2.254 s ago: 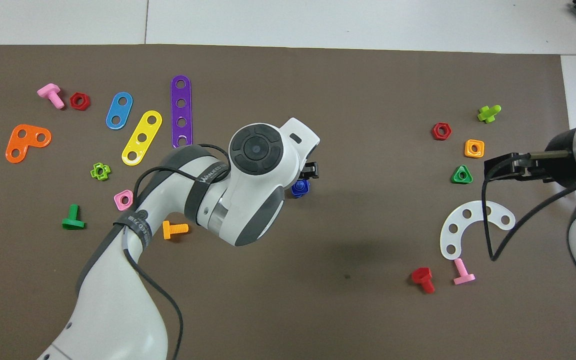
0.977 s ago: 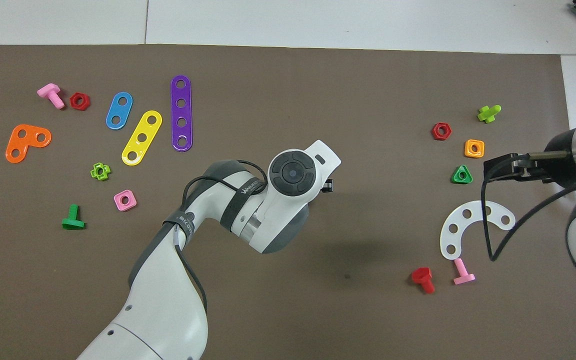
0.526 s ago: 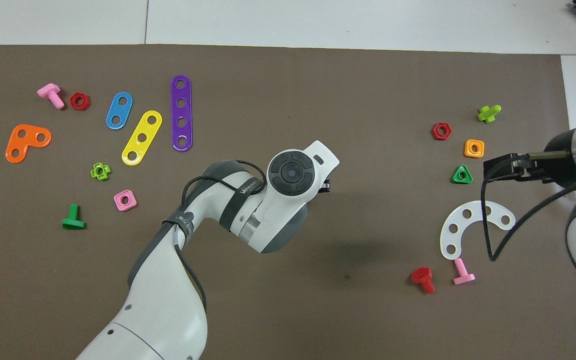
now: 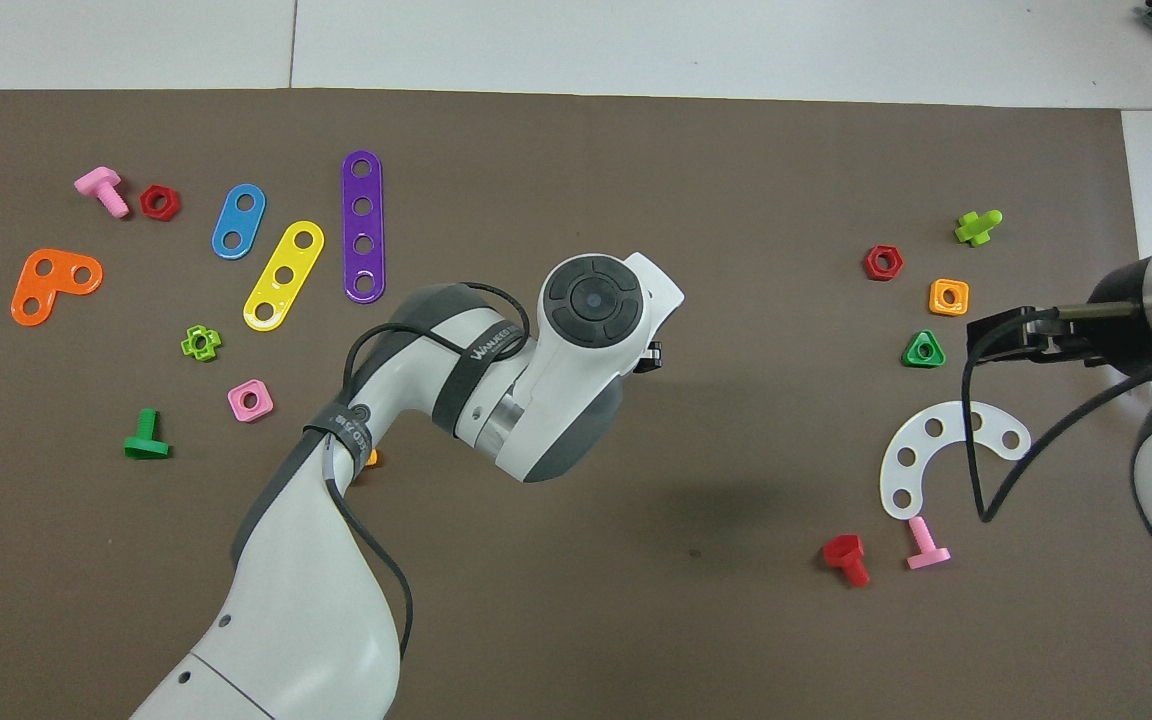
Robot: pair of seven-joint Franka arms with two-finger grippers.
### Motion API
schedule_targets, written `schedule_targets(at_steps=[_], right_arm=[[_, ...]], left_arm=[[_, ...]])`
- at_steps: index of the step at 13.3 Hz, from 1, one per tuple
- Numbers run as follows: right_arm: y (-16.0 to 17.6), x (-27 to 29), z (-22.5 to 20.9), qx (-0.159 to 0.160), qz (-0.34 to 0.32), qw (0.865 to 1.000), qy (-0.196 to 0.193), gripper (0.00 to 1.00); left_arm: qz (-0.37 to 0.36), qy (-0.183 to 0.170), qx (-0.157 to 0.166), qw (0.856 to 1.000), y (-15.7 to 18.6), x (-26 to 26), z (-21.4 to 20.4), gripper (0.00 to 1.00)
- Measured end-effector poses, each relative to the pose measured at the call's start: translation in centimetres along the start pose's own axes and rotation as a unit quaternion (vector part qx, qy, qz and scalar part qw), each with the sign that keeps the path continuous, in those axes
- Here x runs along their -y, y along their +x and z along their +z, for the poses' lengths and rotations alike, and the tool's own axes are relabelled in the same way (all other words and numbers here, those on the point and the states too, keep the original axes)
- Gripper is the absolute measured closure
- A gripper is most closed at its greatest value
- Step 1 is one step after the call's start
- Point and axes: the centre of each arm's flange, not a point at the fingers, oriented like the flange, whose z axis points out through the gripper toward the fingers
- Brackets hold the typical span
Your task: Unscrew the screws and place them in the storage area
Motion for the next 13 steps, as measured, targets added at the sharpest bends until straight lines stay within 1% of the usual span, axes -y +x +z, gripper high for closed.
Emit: schedule_targets(at_steps=[2,4,6,8,10,11,13], right_arm=[[0.2,0.0,-0.2,-0.011,0.01,1.0,0.001,0.0],[0.3,0.8,-0.1,-0.018,0.02,1.0,0.003,0.0],[0.3,3.7,0.5,-0.03,0.031,0.999,0.007,0.0],[0.0,7.4,2.1,-0.038,0.023,0.999,0.011,0.0],[-0.3,10.7,3.9,-0.036,0.015,0.999,0.012,0.0],[-0.2,12.4,4.9,-0.038,0.016,0.999,0.014,0.0],[0.7,15.6,7.1,-0.046,0.02,0.999,0.022,0.0]], left_arm=[[-0.03,0.0,0.005,1.0,2.8,2.8,-2.8,0.53],[-0.063,0.004,0.014,0.998,5.7,7.6,-3.9,0.53],[-0.057,0.008,0.039,0.998,8.0,13.3,-3.6,0.53],[-0.022,0.014,0.08,0.996,9.5,19.9,-2.5,0.53],[0.02,0.011,0.115,0.993,9.8,25.3,-0.9,0.53],[0.037,0.009,0.129,0.991,9.4,26.9,0.1,0.53],[0.062,0.008,0.151,0.987,8.0,28.2,1.8,0.53]])
